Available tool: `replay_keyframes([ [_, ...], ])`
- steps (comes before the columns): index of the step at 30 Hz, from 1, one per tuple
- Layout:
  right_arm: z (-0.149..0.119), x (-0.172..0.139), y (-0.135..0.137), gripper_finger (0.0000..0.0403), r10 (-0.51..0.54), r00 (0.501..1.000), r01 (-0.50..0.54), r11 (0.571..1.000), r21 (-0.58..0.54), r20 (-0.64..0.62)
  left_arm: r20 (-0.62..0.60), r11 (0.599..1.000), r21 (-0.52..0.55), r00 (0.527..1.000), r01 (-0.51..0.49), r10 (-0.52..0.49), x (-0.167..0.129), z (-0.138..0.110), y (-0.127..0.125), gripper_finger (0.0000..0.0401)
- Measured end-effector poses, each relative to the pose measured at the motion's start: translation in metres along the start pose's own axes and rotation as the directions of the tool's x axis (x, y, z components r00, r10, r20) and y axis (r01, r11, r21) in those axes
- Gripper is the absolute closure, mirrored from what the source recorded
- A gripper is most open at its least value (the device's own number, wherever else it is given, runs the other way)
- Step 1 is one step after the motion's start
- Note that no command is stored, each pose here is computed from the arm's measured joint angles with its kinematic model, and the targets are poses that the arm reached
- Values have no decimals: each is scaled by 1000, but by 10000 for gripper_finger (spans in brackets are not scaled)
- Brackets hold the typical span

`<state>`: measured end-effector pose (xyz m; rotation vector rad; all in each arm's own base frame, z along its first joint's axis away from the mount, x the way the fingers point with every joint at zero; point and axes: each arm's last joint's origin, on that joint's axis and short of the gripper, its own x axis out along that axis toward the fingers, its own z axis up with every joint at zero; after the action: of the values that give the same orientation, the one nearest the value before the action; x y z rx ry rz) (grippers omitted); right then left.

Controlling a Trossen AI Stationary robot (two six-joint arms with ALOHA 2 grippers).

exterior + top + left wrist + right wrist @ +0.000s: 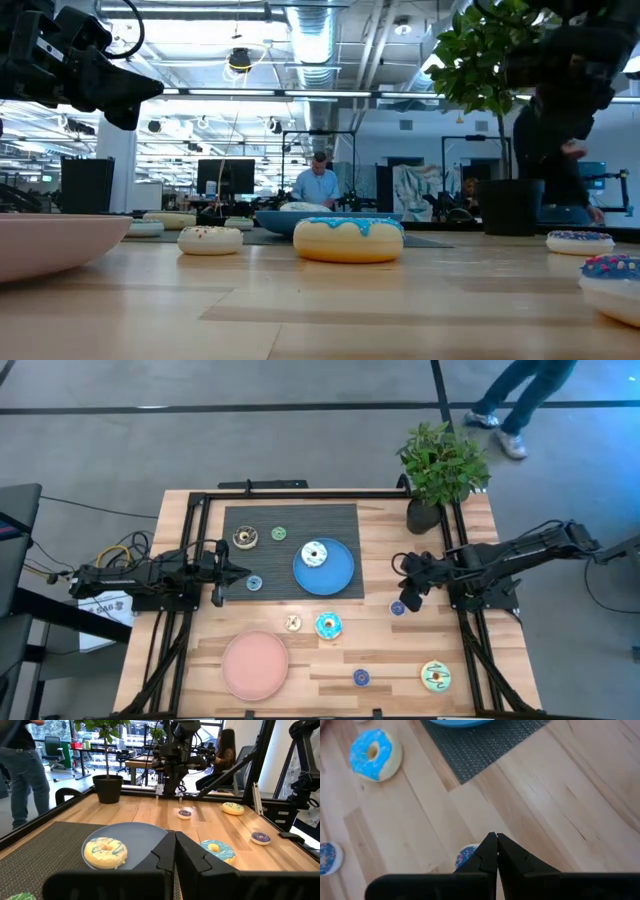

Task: Pick & Place donuts
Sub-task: Put the small green donut on the pink plate

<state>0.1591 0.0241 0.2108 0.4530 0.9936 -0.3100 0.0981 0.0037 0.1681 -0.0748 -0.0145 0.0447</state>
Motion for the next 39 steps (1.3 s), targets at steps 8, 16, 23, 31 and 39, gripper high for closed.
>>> replay_keyframes([
  [8,1,8,2,403,-17,999,15,998,-67,-30,0,1000,7,1000,0,0,0,0,0,401],
  [16,2,8,3,403,-8,1000,7,1000,-14,-19,0,996,-86,1000,4,-4,0,0,0,401],
  [23,2,8,3,403,-8,1000,9,998,69,-18,0,961,-276,1000,1,-1,0,0,0,401],
  [31,2,8,3,403,-5,1000,6,997,83,-15,2,969,-246,1000,-1,2,0,0,0,401],
  [39,2,8,4,403,-4,1000,4,999,-34,-15,-1,974,-223,999,-44,45,-1,3,1,401],
])
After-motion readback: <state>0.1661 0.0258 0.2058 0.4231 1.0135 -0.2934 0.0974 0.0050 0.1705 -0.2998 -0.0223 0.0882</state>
